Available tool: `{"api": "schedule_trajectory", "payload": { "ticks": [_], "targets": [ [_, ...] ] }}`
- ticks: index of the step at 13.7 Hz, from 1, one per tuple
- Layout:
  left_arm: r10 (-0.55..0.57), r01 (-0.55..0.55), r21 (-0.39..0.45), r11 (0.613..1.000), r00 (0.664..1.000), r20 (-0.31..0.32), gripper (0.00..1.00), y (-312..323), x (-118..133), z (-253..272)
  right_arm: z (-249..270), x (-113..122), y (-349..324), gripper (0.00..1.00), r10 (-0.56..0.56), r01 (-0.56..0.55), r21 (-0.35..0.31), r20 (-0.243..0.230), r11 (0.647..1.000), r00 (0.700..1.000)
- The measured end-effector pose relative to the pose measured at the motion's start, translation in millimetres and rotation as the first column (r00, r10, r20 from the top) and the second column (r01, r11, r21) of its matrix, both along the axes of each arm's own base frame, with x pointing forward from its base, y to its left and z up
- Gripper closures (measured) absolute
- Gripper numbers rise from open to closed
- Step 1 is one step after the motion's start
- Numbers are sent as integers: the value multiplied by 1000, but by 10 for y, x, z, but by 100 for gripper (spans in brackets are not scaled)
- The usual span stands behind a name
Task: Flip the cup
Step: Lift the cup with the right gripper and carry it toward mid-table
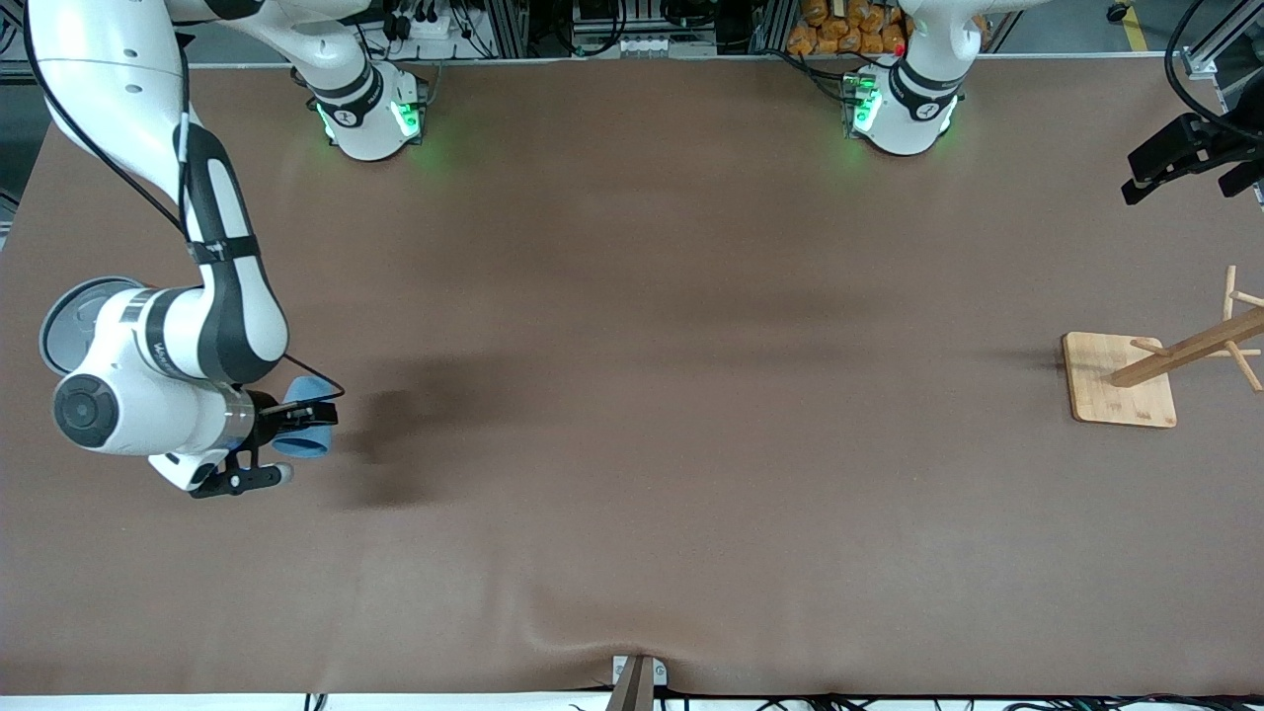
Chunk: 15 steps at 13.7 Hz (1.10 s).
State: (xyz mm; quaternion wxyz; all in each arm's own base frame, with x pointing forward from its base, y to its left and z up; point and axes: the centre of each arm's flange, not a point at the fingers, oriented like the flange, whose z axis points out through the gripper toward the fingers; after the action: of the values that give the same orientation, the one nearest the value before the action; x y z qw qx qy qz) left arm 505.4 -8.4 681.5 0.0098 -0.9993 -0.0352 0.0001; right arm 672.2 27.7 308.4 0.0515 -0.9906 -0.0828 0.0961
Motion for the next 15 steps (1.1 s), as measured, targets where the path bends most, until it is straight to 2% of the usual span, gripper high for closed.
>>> {"api": "schedule_trajectory", "payload": {
  "ticks": [2,3,4,5,6,8,11,13,15],
  "targets": [
    [12,-12,-2,1000,1000,0,0,64,0,1,16,-5,181,19,74,-74,13,-4,997,997],
    [15,-15,-3,1000,1000,0,0,81,0,1,-30,-15,302,19,175,-175,33,0,984,985],
    [16,-16,-3,1000,1000,0,0,85,0,1,-83,-21,467,19,317,-317,58,18,946,948],
    [16,-16,-3,1000,1000,0,0,85,0,1,-123,-19,685,19,437,-440,74,51,895,898],
    [16,-16,-3,1000,1000,0,0,85,0,1,-146,-22,922,19,507,-512,73,81,856,858],
    [16,-16,-3,1000,1000,0,0,85,0,1,-183,-61,1355,19,582,-591,59,119,805,805],
    [15,-15,-3,1000,1000,0,0,83,0,1,-290,-158,1938,19,654,-666,34,160,745,740],
    [15,-15,-3,1000,1000,0,0,79,0,0,-316,-306,2436,19,709,-724,19,186,689,680],
    [14,-14,-3,1000,1000,0,0,77,0,0,-309,-559,3006,19,765,-782,12,198,623,613]
  ]
}}
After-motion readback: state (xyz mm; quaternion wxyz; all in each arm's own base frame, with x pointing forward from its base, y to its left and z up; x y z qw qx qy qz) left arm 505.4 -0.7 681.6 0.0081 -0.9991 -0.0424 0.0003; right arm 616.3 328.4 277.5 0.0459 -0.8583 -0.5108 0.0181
